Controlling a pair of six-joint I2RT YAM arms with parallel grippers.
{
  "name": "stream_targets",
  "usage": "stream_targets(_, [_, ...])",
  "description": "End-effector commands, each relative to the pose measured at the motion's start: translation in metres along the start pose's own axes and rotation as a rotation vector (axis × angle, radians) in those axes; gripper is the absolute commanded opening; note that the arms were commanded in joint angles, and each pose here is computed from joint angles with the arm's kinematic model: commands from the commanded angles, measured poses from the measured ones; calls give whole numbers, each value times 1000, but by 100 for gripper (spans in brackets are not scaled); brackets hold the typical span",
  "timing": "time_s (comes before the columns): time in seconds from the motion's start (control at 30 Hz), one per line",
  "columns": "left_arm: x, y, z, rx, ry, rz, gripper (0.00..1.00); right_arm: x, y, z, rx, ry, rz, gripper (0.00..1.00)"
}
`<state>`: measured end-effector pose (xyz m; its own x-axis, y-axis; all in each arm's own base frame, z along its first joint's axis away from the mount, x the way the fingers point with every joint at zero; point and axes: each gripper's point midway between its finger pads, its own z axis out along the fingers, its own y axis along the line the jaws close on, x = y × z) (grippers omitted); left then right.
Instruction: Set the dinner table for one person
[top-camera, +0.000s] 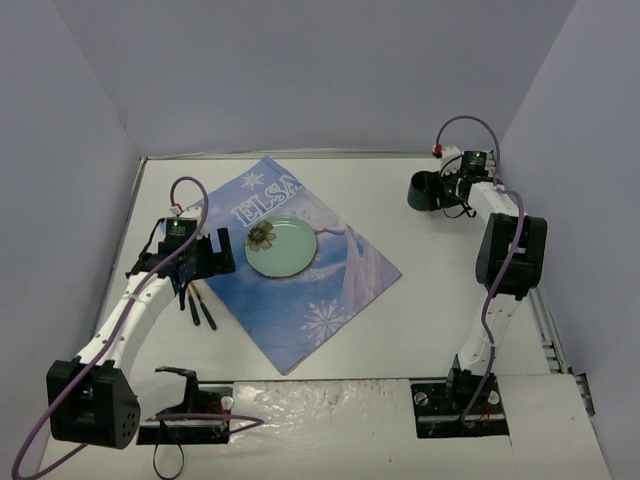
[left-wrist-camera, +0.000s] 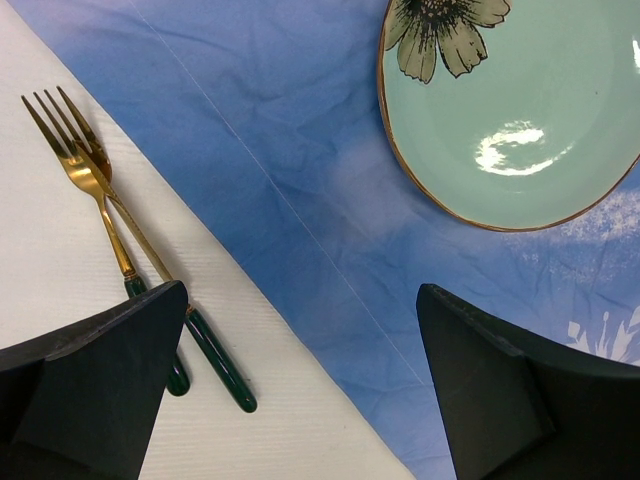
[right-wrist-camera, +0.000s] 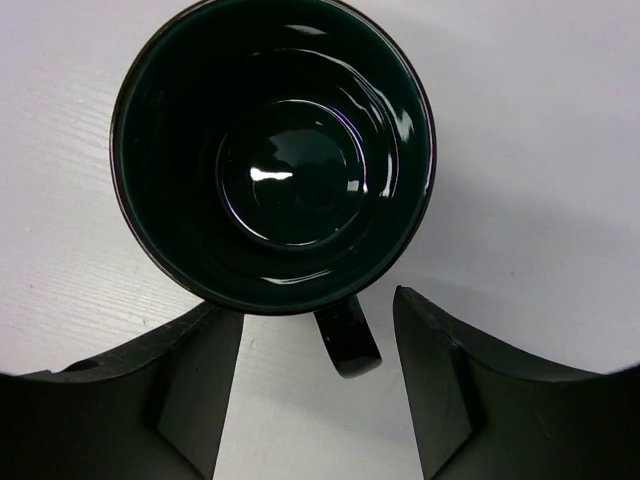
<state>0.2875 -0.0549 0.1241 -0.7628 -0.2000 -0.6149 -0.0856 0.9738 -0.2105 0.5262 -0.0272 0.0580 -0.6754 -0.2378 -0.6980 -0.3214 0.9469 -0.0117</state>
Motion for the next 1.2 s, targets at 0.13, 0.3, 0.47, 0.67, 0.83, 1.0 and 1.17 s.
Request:
stream_targets(0.13, [-28, -5, -8, 12, -75, 12, 97, -48, -7, -8, -1, -119, -38, 43])
stream_targets(0.3, [-28, -5, -8, 12, -75, 12, 97, -52, -6, -9, -3, -126, -39, 23])
stream_targets(0.47, [-29, -5, -8, 14, -77, 11, 97, -53, 1, -14, -9, -130, -27, 2])
stream_targets(0.67, [-30, -8, -9, 27, -81, 7, 97, -67, 23, -41, 6, -161, -31, 0])
stream_targets(0.83, [-31, -10, -11, 40, -89, 2, 97, -78, 57, -73, 39, -207, -41, 0])
stream_targets(1.0, [-31, -12, -12, 50, -94, -1, 97, -79, 94, -109, 48, -270, -22, 0])
stream_targets(1.17, [-31, -12, -15, 53, -105, -2, 97, -84, 136, -159, 29, -372, -34, 0])
